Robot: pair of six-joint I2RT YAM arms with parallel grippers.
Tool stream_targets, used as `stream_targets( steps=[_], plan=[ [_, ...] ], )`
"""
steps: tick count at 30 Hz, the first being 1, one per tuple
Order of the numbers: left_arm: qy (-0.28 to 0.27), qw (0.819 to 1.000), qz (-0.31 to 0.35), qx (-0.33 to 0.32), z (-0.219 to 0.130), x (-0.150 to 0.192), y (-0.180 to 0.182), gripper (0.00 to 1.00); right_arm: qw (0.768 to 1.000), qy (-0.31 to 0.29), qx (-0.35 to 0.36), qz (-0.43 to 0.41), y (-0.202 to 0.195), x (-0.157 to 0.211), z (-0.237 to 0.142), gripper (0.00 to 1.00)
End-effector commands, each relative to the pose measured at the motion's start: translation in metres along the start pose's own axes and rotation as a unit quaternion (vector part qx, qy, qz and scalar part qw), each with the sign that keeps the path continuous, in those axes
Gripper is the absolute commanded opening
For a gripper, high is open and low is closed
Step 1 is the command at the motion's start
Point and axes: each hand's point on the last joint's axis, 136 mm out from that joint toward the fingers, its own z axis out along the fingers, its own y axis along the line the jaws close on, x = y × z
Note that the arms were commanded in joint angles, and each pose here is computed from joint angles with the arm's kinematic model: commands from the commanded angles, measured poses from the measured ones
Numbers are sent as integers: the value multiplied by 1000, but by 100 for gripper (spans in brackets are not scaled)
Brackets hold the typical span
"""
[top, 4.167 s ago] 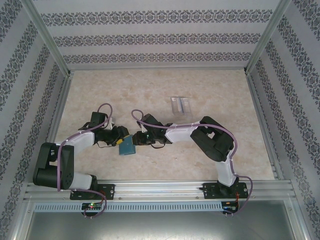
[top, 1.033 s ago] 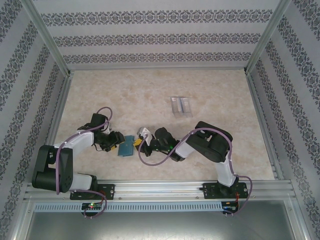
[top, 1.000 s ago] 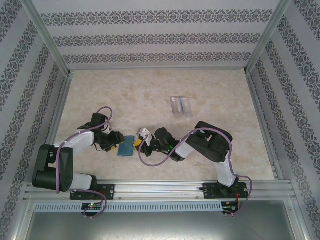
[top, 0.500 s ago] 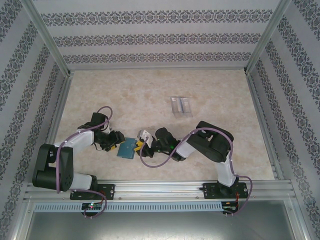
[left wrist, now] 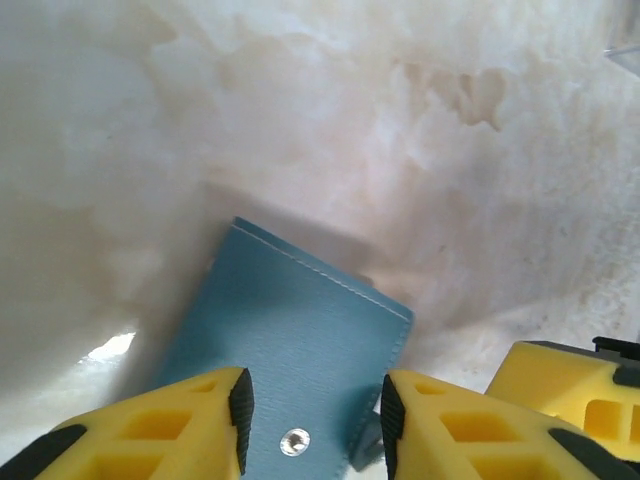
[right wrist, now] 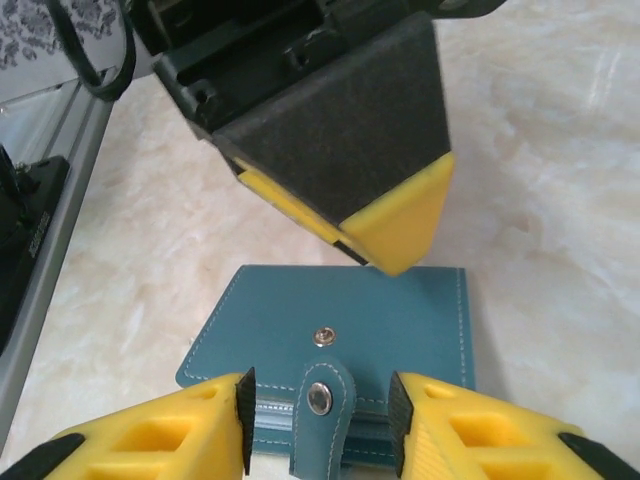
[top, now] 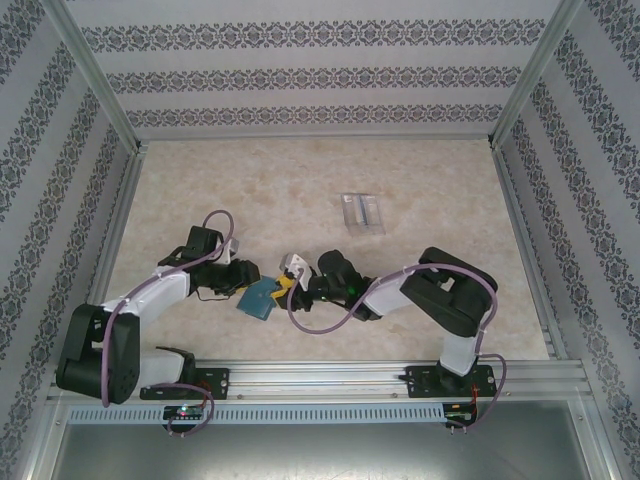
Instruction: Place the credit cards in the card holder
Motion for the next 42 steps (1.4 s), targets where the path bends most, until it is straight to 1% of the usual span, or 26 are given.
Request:
stream_targets(
  steps=[1, 2, 4, 6, 8, 11, 13, 16, 19, 22, 25, 33, 34, 35, 36, 37, 40, 41, 42],
  plan=[
    [6, 1000, 8, -7, -4, 9, -3, 39, 998, -21, 57, 32, -18, -20, -12, 45],
    [10, 1000, 8, -6, -5, 10, -5, 38, 996, -26, 75, 44, -23, -23, -16, 45],
    [18, 1000, 19, 0, -8, 14, -13, 37, 990, -41, 117, 62, -34, -30, -26, 50],
    [24, 999, 40, 0, -11, 17, -20, 37, 987, -56, 137, 68, -39, -37, -34, 51],
    [30, 998, 59, -8, -11, 20, -24, 36, 987, -65, 136, 58, -37, -44, -38, 52],
    [55, 996, 62, -14, -6, 26, -26, 37, 987, -74, 131, 54, -35, -51, -43, 52],
    [62, 995, 71, -9, -4, 27, -31, 36, 988, -77, 123, 53, -33, -54, -43, 52],
    [66, 995, 76, -21, -2, 28, -31, 35, 990, -73, 111, 52, -30, -52, -42, 52],
    [81, 993, 77, -38, 0, 31, -27, 34, 990, -74, 109, 56, -29, -51, -43, 52],
    [95, 991, 83, -37, 5, 35, -29, 32, 991, -72, 96, 52, -26, -51, -42, 52],
    [107, 989, 91, -37, 10, 37, -33, 32, 991, -74, 96, 52, -25, -52, -44, 52],
    [120, 987, 91, -62, 18, 36, -25, 32, 992, -72, 96, 47, -23, -50, -46, 52],
    [121, 986, 91, -64, 18, 35, -24, 33, 992, -72, 96, 46, -24, -50, -46, 52],
    [122, 986, 90, -71, 18, 35, -22, 38, 992, -71, 96, 45, -23, -49, -46, 52],
    [121, 986, 91, -77, 18, 34, -20, 44, 992, -71, 96, 45, -24, -49, -47, 52],
    [119, 985, 92, -82, 17, 33, -19, 48, 992, -70, 96, 45, -24, -49, -47, 52],
    [114, 985, 92, -85, 16, 32, -19, 49, 992, -71, 97, 44, -23, -48, -48, 52],
    [115, 985, 93, -85, 16, 32, -19, 49, 992, -71, 96, 43, -23, -49, -48, 52],
    [115, 985, 93, -83, 16, 32, -20, 46, 992, -71, 96, 43, -23, -48, -48, 52]
  ],
)
